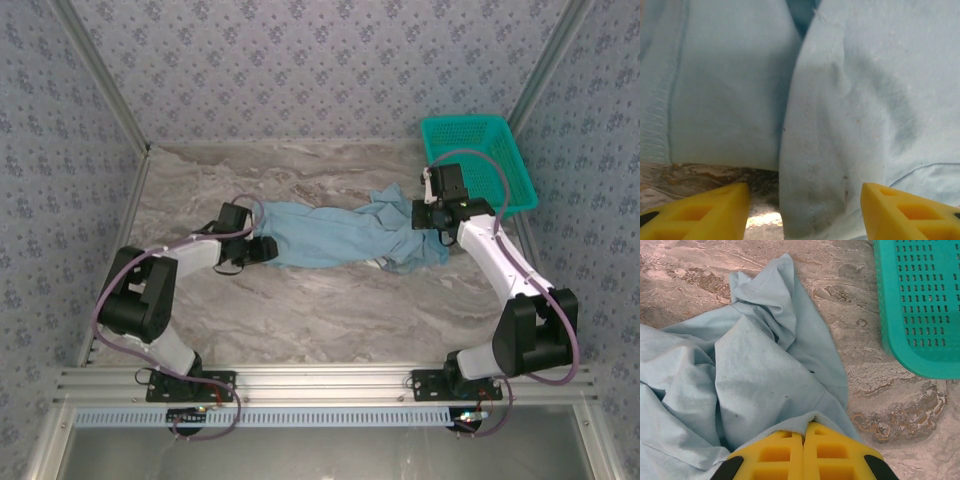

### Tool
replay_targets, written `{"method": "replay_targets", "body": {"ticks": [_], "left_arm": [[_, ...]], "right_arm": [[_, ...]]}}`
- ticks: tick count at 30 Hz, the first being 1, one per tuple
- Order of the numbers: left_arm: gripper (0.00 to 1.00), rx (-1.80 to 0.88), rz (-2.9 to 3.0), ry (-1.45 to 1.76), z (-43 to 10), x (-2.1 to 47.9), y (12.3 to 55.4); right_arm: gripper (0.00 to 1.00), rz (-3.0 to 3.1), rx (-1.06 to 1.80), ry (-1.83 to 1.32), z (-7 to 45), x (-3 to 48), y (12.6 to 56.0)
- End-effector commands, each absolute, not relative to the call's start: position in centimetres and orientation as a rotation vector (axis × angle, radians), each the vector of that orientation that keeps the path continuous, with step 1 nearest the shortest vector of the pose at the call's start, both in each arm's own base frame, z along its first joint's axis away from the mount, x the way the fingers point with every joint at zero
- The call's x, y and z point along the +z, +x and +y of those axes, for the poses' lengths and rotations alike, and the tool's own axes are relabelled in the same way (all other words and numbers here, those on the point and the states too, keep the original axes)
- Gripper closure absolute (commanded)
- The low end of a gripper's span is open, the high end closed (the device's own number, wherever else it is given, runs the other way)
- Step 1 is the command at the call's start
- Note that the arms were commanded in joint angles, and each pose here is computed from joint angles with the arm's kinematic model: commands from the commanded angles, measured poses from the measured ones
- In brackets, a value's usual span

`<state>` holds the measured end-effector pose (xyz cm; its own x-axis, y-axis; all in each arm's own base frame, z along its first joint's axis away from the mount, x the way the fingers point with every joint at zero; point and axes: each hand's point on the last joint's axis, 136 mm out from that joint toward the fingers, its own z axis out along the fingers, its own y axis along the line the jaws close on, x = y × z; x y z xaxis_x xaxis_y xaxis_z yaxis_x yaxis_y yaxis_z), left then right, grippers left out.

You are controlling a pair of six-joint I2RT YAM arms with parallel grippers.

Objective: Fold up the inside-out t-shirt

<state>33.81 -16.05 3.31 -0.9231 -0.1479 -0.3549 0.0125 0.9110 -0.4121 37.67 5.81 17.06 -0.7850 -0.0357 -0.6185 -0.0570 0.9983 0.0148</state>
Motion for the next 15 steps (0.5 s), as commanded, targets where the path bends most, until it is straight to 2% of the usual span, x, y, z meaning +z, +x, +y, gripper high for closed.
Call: {"method": "replay_targets", "body": {"ticks": [1, 6, 15], "left_arm": [[0.42, -0.607, 2.712, -0.061, -16.78, 3.52, 33.07], [0.45, -0.597, 2.699, -0.066, -16.51, 3.75, 32.75], [0.7, -0.58, 2.701, -0.052, -16.52, 4.01, 32.93]], "right_arm": [[1.0, 2.447, 0.07, -0.053, 5.89, 18.06, 37.52], [1.0, 2.444, 0.076, -0.055, 6.0, 17.9, 37.69], [1.0, 2.445, 0.076, -0.051, 5.97, 17.87, 37.66]]}}
